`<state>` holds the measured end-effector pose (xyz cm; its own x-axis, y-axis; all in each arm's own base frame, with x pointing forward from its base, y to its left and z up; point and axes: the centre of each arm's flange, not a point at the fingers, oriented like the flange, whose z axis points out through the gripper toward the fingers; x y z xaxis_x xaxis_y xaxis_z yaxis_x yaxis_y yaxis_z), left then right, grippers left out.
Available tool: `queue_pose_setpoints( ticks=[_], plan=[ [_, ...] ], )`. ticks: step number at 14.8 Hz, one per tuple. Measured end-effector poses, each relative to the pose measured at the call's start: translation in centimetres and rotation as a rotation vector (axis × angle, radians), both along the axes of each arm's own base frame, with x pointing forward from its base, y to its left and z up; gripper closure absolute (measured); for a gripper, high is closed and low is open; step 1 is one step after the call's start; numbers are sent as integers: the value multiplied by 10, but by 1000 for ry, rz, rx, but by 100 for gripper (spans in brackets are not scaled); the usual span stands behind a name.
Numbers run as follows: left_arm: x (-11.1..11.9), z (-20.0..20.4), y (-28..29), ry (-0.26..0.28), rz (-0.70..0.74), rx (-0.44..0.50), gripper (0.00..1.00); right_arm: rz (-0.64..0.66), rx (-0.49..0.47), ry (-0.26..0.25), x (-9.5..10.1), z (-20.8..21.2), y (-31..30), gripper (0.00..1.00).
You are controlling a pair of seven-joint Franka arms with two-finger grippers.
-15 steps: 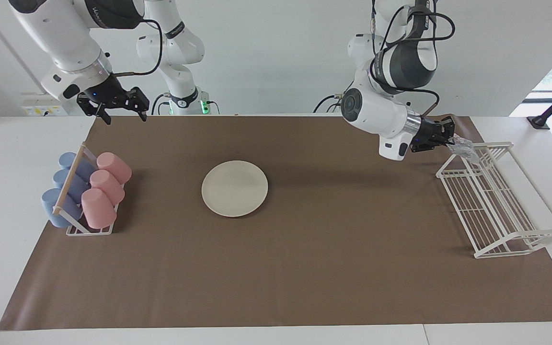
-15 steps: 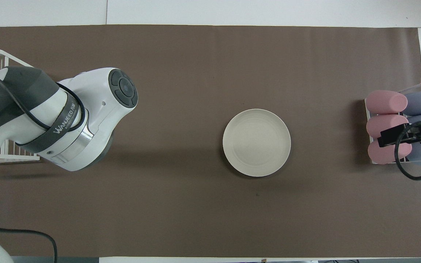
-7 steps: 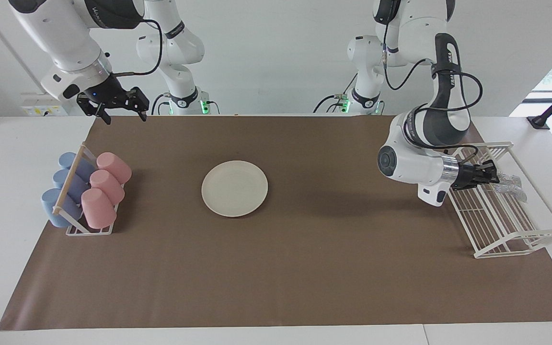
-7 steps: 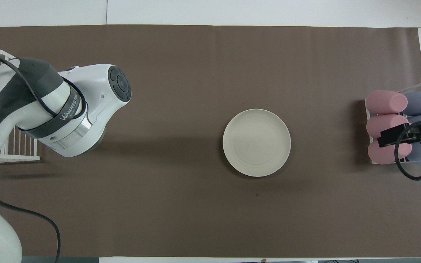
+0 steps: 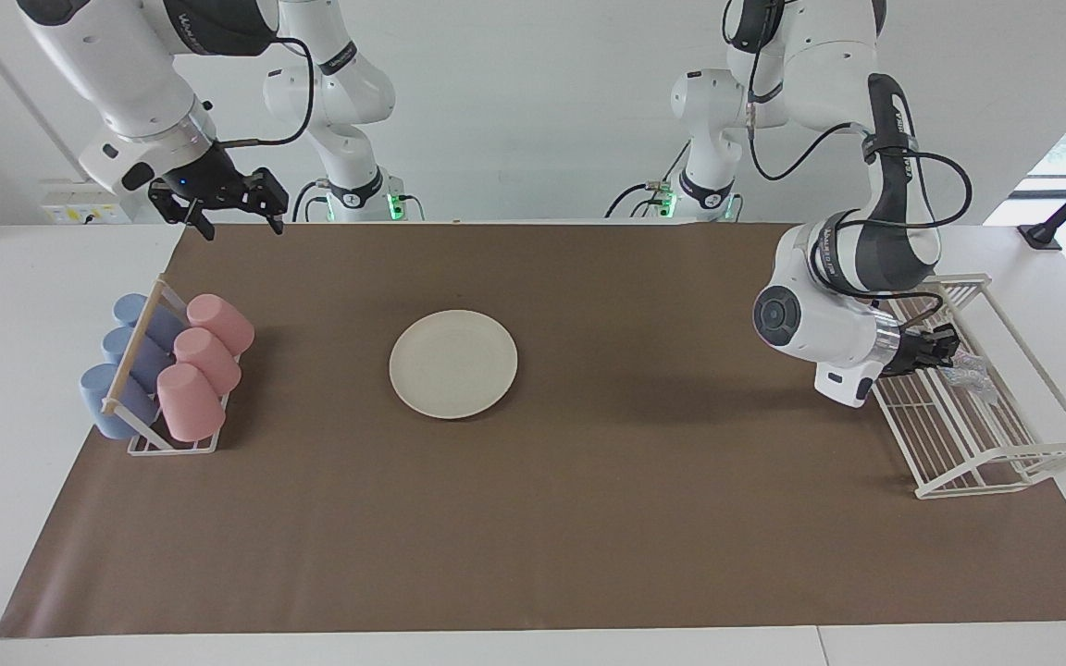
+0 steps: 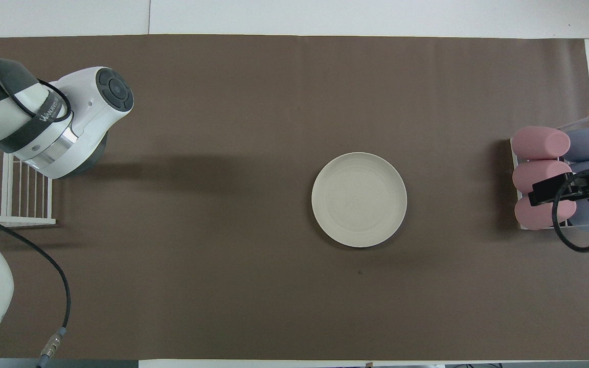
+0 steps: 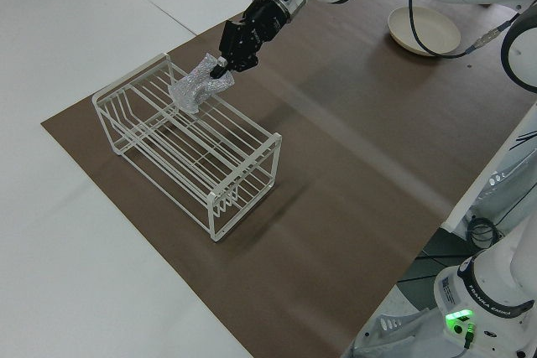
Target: Wipe plate with sponge
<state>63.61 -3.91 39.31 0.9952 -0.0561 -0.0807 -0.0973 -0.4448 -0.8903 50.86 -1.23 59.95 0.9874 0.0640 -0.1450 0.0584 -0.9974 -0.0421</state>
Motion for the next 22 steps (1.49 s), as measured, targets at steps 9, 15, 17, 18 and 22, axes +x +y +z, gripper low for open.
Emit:
queue_pose_setpoints(
  ticks=[9, 15, 17, 18, 22],
  plan=[
    [3, -1, 3, -13, -15, -21, 23, 0, 0, 0, 0, 0, 0, 0],
    [10, 47, -1, -110, 104, -293, 0, 0, 0, 0, 0, 0, 0, 0],
    [5, 91, -7, -170, 148, -445, 0, 0, 0, 0, 0, 0, 0, 0],
    [0, 108, -10, -190, 163, -504, 0, 0, 0, 0, 0, 0, 0, 0],
    [-24, 163, -8, -244, 242, -753, 0, 0, 0, 0, 0, 0, 0, 0]
  ],
)
